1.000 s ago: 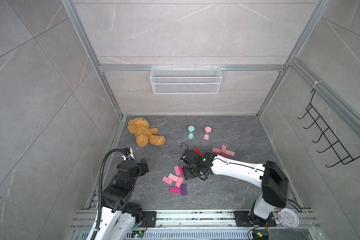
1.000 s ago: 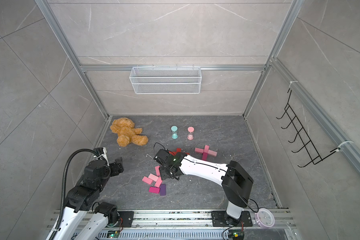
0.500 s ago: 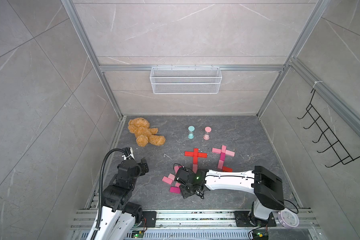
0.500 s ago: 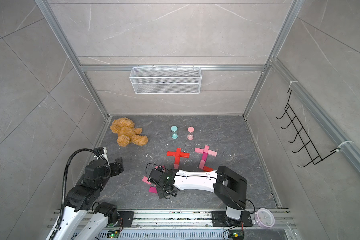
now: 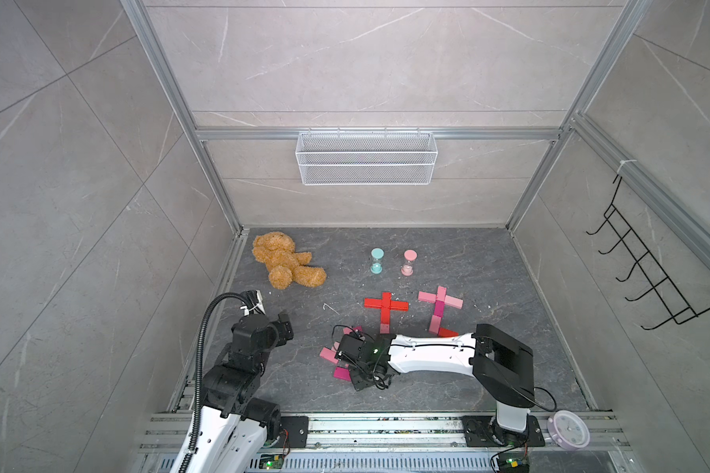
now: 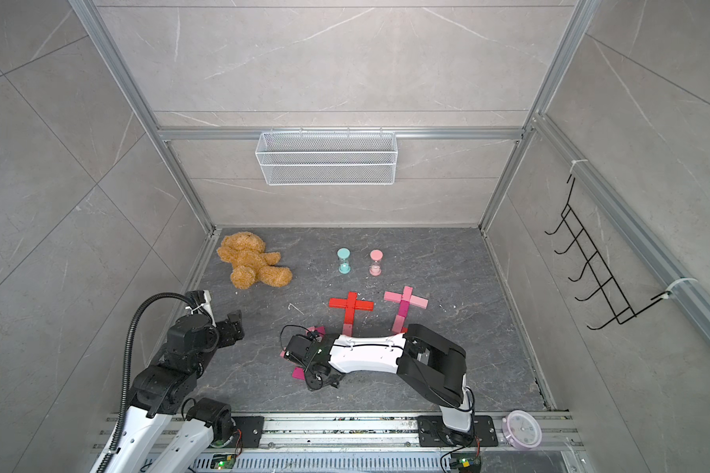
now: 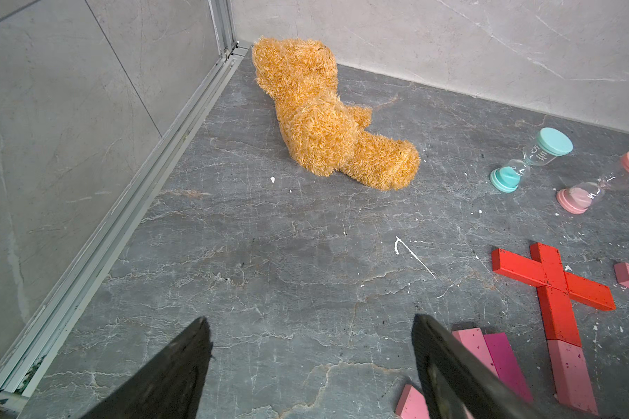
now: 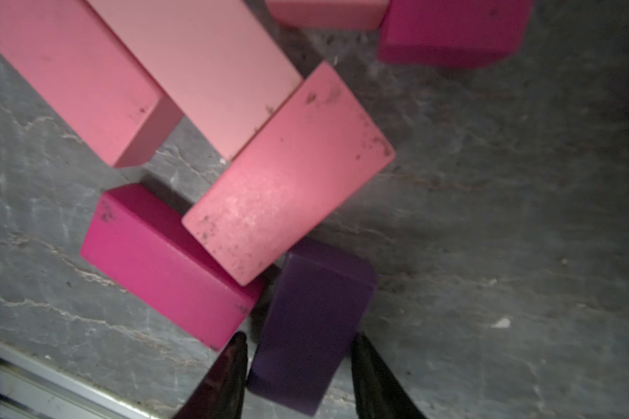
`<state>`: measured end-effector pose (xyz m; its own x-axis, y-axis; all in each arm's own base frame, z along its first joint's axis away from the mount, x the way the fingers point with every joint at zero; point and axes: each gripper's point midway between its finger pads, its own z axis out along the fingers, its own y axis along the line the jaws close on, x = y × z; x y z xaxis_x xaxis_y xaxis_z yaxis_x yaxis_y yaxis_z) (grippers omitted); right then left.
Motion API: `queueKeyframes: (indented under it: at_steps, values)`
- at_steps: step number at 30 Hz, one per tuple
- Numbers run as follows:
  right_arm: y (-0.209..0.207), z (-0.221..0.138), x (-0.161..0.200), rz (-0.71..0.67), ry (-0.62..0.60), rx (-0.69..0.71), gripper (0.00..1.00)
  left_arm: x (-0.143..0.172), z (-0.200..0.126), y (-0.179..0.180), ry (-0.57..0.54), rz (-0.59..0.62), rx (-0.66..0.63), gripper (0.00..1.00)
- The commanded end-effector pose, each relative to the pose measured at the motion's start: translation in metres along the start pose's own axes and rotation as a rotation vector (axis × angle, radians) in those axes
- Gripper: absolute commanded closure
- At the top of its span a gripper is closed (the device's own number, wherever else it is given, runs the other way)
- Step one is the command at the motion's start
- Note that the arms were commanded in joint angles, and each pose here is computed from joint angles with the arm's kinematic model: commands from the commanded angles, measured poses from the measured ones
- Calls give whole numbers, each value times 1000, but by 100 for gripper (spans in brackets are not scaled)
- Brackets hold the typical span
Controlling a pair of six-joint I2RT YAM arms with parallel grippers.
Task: Assemble the letter t with building blocks
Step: Pick up the building block from the center of the board.
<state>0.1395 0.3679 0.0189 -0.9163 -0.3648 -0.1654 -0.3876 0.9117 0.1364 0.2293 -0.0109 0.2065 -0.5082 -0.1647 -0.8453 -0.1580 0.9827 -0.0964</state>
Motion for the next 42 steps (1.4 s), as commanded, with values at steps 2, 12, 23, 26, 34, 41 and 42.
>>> queueKeyframes:
  at_steps: [2,12,23,26,34,41,42]
  values:
    - [-14,6,1,30,22,84,54,-9,-4,0,-29,-1,-4,11]
    - [-30,5,-3,33,35,136,68,-10,-5,0,-32,0,-3,11]
    - [-55,-47,-30,-441,-121,190,100,-9,-4,0,-29,1,-2,12]
    - [-63,-65,-35,-608,-182,197,100,-10,-5,0,-33,-1,2,11]
    - [-85,-87,-28,-953,-195,55,100,-10,-5,-1,-40,3,6,12]
    - [-122,-90,-26,-1166,-157,37,100,-10,-4,-1,-35,7,7,12]
    - [-129,-88,-27,-1175,-139,42,100,-9,-4,-1,-35,9,5,12]
